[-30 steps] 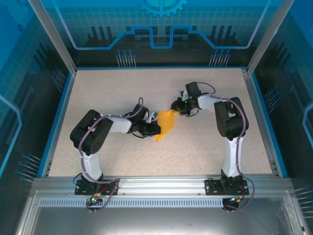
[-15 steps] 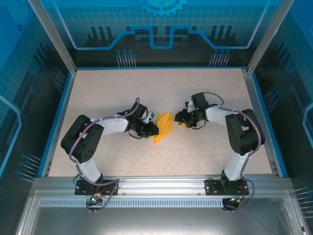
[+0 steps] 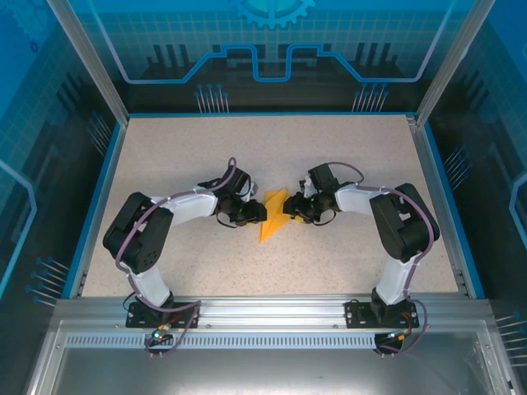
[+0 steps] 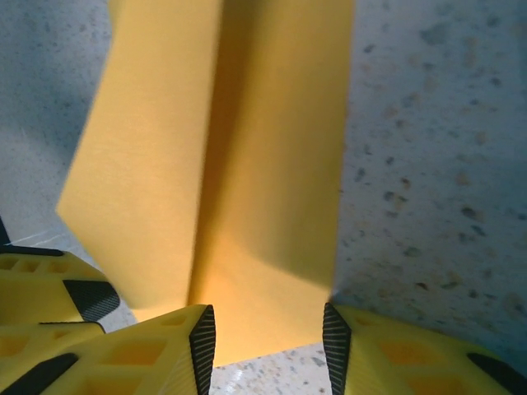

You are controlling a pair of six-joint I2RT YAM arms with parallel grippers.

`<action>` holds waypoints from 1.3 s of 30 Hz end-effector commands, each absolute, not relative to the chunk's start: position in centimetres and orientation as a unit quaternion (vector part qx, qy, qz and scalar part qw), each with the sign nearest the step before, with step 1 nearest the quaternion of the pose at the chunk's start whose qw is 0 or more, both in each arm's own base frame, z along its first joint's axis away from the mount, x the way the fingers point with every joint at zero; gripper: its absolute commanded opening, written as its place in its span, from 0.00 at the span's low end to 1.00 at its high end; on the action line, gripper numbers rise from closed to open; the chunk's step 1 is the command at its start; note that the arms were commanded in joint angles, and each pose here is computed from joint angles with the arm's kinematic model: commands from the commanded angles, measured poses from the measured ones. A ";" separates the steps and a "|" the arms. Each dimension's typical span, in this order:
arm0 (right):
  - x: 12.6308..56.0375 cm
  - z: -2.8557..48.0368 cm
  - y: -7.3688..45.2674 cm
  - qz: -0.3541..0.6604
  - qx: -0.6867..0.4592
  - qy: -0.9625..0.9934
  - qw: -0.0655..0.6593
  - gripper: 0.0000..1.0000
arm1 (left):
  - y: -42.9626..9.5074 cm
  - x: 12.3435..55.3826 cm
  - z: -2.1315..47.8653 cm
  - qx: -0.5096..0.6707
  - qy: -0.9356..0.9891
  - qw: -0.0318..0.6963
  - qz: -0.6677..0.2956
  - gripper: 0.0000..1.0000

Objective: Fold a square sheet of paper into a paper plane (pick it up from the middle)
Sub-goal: Turn over the paper at the center of the table.

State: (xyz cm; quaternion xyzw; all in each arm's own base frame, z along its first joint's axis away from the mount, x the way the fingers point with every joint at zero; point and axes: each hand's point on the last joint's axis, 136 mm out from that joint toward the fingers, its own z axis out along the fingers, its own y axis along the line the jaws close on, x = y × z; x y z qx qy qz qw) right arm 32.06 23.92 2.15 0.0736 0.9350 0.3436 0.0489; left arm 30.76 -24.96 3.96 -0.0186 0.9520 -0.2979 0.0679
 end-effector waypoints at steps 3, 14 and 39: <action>31.2 1.2 23.5 0.325 0.088 0.941 0.042 0.43 | -25.1 31.2 3.2 -0.012 0.957 0.057 -0.283 0.38; 30.9 1.4 23.1 0.303 0.109 0.945 0.052 0.43 | -25.2 31.4 1.6 -0.017 0.961 0.038 -0.274 0.35; 32.3 2.5 27.1 0.378 0.111 0.918 0.049 0.40 | -25.9 30.2 0.0 -0.002 0.965 0.004 -0.262 0.26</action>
